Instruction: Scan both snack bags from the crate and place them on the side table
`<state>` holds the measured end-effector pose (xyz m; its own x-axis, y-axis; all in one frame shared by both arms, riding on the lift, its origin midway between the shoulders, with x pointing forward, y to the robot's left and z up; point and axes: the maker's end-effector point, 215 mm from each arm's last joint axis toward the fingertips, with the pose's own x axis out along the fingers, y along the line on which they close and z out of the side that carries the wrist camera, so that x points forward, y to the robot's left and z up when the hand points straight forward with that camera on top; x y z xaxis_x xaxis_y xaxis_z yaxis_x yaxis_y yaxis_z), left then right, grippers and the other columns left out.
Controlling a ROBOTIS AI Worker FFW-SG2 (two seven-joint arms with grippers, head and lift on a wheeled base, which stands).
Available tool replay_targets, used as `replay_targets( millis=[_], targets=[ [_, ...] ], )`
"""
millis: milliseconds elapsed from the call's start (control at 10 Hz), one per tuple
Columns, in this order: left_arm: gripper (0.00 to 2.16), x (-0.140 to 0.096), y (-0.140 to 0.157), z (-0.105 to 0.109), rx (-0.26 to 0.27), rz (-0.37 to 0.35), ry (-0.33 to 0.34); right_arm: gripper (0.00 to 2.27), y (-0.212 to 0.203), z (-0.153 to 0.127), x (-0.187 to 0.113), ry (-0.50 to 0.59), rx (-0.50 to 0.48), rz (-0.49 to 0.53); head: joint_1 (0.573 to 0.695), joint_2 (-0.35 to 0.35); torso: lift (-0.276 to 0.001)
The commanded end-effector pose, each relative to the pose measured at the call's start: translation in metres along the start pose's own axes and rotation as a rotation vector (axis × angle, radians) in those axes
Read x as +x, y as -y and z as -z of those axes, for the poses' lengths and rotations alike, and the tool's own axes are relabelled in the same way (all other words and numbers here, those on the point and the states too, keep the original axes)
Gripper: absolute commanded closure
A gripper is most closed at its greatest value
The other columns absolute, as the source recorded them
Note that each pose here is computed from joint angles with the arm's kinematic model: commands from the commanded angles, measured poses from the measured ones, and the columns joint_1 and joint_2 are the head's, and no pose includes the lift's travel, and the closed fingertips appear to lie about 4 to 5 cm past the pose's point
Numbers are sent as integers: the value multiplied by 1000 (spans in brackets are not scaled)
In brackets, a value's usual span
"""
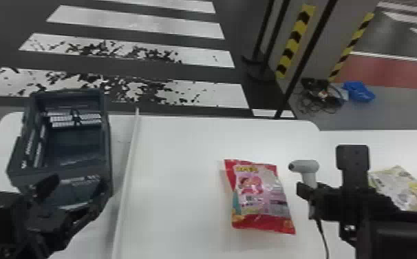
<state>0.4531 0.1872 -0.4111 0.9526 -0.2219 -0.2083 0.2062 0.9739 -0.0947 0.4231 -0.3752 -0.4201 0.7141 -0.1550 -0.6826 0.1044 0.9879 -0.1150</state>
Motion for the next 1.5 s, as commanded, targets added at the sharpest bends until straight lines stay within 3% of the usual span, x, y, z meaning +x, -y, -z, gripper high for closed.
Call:
replay_targets(
  millis=[0, 400, 600, 1400],
  targets=[
    [87, 0, 1, 2, -1, 1, -5, 2250, 21, 2, 16, 10, -10, 26, 695, -232, -95],
    [87, 0, -1, 3, 0, -2, -6, 2250, 58, 2, 60, 32, -53, 67, 695, -288, -95],
    [87, 0, -2, 3, 0, -3, -6, 2250, 75, 16, 78, -21, -55, 70, 695, -307, -95],
    [87, 0, -3, 3, 0, -4, -5, 2250, 93, 38, 115, -27, -61, 66, 695, -340, -95]
  ],
)
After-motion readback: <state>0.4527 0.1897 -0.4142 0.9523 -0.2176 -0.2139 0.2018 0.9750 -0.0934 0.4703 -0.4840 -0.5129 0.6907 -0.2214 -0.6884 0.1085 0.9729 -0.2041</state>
